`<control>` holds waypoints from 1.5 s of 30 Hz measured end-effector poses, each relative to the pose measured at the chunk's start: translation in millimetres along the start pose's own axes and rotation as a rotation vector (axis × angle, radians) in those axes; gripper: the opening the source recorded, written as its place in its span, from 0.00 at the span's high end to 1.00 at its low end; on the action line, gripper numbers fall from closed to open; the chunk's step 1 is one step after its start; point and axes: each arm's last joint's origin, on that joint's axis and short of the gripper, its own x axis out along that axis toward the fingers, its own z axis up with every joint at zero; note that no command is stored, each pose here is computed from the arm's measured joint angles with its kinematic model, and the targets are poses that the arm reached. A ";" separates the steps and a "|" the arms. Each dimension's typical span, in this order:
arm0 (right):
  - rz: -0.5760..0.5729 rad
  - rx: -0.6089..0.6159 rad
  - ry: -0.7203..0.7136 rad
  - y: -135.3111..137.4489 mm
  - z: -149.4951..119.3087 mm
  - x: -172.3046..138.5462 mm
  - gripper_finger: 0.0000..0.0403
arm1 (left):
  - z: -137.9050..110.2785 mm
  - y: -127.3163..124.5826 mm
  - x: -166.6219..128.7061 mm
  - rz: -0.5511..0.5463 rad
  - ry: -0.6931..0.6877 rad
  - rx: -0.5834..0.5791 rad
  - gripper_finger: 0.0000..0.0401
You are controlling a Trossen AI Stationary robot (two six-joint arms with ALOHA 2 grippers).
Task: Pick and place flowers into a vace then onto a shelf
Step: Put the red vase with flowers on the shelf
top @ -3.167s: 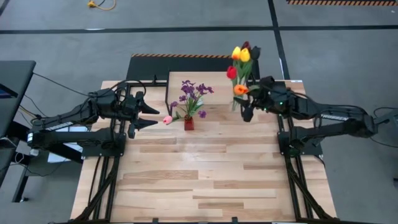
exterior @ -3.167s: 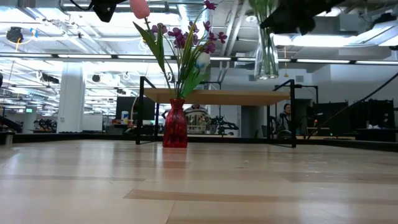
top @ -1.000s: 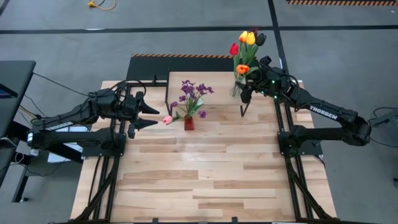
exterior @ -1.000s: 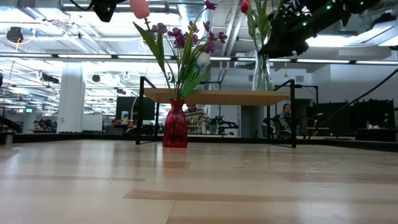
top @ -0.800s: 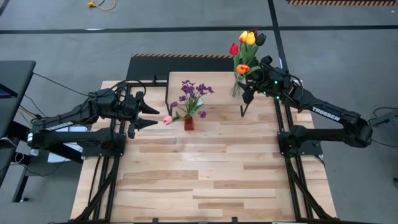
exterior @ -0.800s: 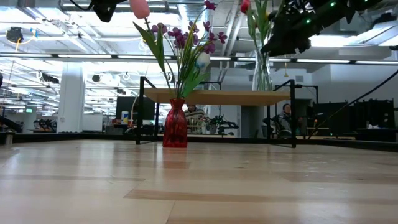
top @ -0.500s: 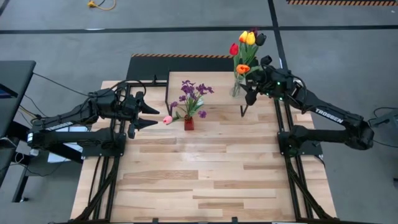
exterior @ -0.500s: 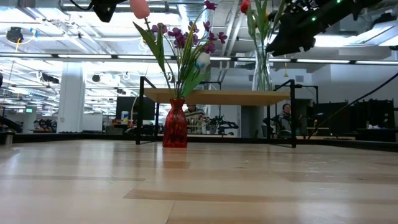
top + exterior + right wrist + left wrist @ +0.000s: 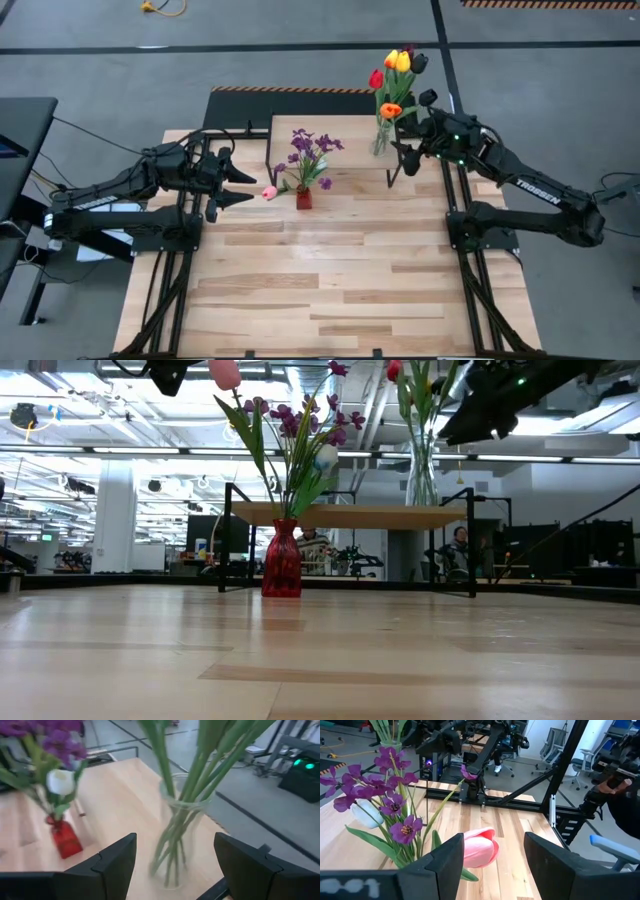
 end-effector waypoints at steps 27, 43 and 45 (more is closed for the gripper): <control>0.461 0.064 -0.169 45.4 -9.3 -89.9 0.35 | -14.5 -21.5 -3.9 -0.004 0.040 -0.050 0.51; 0.440 0.106 -0.126 54.0 -23.7 -96.0 0.35 | -48.6 -89.0 16.4 0.307 0.064 0.002 0.51; 0.428 0.104 -0.128 55.0 -23.8 -96.4 0.35 | -54.4 -98.0 20.5 0.370 0.049 0.008 0.51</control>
